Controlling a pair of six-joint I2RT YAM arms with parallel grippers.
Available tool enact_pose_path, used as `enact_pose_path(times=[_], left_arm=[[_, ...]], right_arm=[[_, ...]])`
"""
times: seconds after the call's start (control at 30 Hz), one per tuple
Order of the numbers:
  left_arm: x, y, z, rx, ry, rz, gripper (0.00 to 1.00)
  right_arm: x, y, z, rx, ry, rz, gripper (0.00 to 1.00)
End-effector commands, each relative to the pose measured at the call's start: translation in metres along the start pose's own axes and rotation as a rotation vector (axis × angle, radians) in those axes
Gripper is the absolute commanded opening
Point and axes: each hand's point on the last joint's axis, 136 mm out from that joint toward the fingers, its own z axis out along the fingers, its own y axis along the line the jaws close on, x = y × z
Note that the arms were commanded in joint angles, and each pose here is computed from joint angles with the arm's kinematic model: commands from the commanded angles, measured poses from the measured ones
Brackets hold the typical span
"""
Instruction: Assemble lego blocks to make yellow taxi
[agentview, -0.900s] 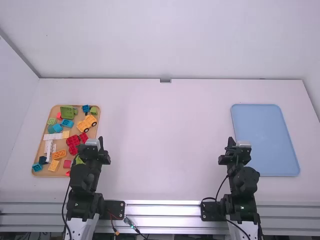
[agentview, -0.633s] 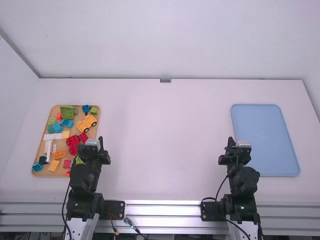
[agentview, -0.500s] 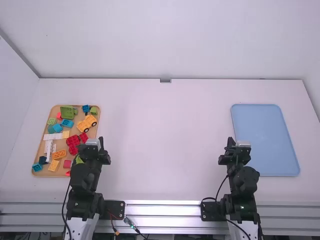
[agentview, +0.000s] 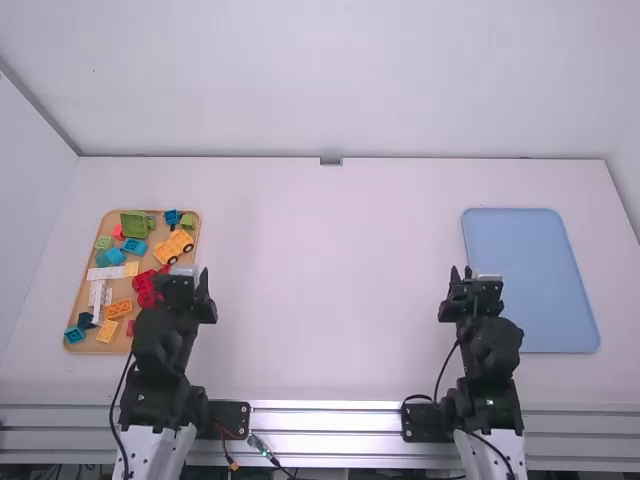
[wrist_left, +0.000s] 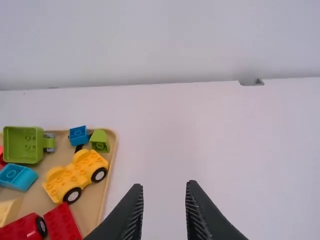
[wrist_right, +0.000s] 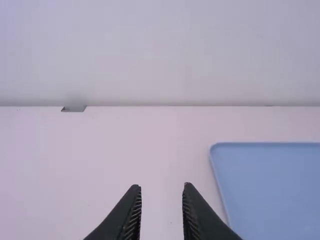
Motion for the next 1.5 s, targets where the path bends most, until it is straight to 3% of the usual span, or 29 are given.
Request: enact_pose_path(times=[0.0,0.37,0.7,0.77,0.97,1.47], left_arm=[[-0.021,0.005,-0.002,-0.019,-0.005,0.028,0.26],[-0.057,0.028,0.02,-0.09,0.183,0.0,0.48],[-0.071,0.076,0.063,-0.186,0.506,0.026,0.67],[-0.069,0.093,0.07,-0.238,0.596,0.055,0.72],[-0.065,0.12,0.096,-0.285,0.708,0.155,0.81],[-0.024,0.147,0.145,-0.062,0.904,0.257,0.97]], right_arm=[[-0.022,0.0,0.001,-0.003,-0.021,-0.014,0.26],[-0.051,0.004,0.029,-0.026,0.025,-0.054,0.48],[-0.07,0.01,0.065,-0.057,0.067,-0.087,0.68],[-0.072,0.012,0.074,-0.063,0.076,-0.094,0.72],[-0.077,0.017,0.097,-0.082,0.095,-0.111,0.82],[-0.084,0.048,0.135,-0.163,0.099,-0.151,0.97]])
